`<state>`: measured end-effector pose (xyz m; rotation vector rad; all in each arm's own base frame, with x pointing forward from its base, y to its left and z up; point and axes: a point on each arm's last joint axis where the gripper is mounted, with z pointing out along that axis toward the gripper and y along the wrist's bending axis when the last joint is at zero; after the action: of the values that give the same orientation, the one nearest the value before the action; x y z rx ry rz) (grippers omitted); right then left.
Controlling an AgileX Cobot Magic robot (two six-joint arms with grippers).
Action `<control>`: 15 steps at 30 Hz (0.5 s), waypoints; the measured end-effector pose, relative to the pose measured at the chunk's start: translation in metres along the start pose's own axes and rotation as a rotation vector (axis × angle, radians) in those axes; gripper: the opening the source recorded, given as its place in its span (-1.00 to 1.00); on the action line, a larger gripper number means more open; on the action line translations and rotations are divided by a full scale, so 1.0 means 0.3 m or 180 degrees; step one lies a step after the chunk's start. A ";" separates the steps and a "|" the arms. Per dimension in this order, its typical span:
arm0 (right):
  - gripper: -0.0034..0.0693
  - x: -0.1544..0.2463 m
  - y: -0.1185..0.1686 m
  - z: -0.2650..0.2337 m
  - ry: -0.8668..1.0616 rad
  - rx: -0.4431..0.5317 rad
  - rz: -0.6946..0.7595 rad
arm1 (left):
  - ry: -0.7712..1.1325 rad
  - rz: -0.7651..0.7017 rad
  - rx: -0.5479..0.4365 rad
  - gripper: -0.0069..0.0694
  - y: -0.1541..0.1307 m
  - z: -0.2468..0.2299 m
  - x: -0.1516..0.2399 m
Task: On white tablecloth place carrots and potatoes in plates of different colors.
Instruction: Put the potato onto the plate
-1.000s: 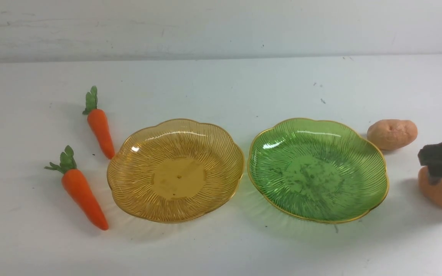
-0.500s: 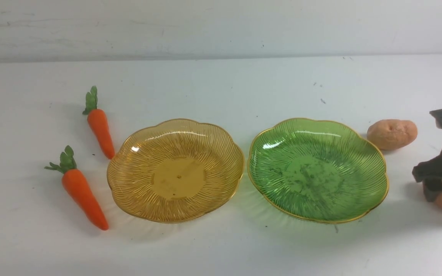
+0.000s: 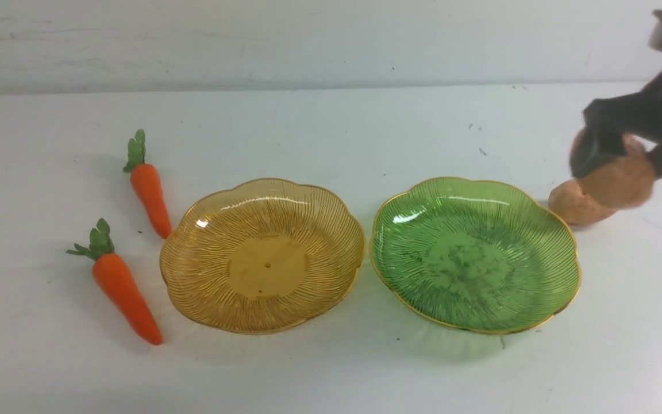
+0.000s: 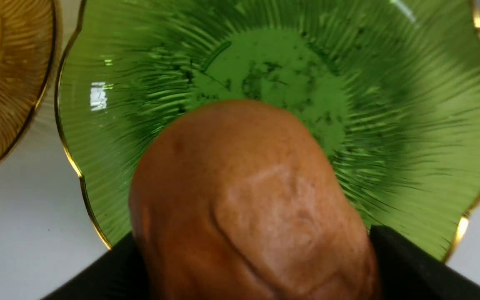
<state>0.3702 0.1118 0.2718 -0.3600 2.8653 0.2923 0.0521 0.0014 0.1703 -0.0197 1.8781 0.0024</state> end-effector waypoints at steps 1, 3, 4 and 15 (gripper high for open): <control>0.72 -0.005 0.020 0.028 0.0019 0.0038 -0.0092 | 0.0000 0.0000 0.0000 -0.77 0.000 0.000 0.000; 0.72 -0.011 0.046 0.071 0.0046 0.0102 -0.0219 | 0.0000 0.0000 0.0000 -0.77 0.000 0.000 0.000; 0.72 -0.015 0.060 0.102 0.0057 0.0139 -0.0283 | 0.0000 0.0000 0.0000 -0.77 0.000 0.000 0.000; 0.99 -0.049 0.025 0.132 0.0026 0.0679 -0.0643 | 0.0000 0.0000 0.0000 -0.77 0.000 0.000 0.000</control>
<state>0.3904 0.1310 0.2391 -0.6026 2.8019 -0.0512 0.0521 0.0014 0.1703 -0.0197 1.8781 0.0024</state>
